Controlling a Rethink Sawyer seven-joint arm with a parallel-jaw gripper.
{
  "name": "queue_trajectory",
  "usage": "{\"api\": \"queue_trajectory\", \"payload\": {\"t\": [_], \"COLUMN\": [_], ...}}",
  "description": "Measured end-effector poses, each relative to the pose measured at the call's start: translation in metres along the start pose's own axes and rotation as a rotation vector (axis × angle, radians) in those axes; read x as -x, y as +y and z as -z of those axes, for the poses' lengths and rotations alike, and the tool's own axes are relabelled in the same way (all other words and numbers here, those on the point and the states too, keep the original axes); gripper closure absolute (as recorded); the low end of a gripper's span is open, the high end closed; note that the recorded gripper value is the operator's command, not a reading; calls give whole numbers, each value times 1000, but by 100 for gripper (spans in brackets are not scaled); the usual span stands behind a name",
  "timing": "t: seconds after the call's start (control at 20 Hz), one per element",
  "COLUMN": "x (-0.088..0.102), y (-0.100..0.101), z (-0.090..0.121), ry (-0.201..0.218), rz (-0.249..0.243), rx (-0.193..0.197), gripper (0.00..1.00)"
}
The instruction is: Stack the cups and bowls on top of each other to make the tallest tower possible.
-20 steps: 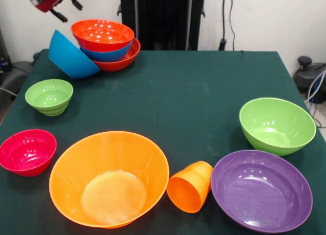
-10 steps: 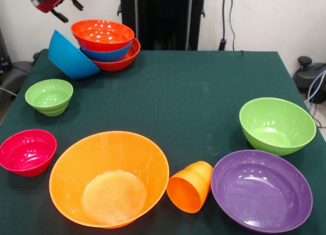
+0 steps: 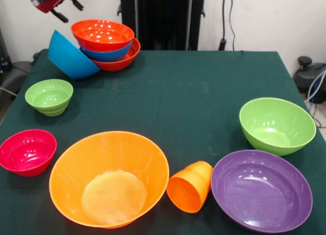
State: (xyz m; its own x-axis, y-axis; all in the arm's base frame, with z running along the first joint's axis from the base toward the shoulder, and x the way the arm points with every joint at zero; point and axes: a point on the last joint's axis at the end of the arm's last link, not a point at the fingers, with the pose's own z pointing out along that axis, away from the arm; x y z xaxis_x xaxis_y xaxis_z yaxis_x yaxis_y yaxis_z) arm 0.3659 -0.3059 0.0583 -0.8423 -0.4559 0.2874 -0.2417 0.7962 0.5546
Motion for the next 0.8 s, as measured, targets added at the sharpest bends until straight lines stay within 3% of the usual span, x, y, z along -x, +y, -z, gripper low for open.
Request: {"api": "queue_trajectory", "payload": {"t": [0.45,0.8], "x": [8,62], "y": [4,20], "z": [2,16], "ry": [4,13], "rz": [11,71], "rx": [1,-31], "gripper": [0,0]}}
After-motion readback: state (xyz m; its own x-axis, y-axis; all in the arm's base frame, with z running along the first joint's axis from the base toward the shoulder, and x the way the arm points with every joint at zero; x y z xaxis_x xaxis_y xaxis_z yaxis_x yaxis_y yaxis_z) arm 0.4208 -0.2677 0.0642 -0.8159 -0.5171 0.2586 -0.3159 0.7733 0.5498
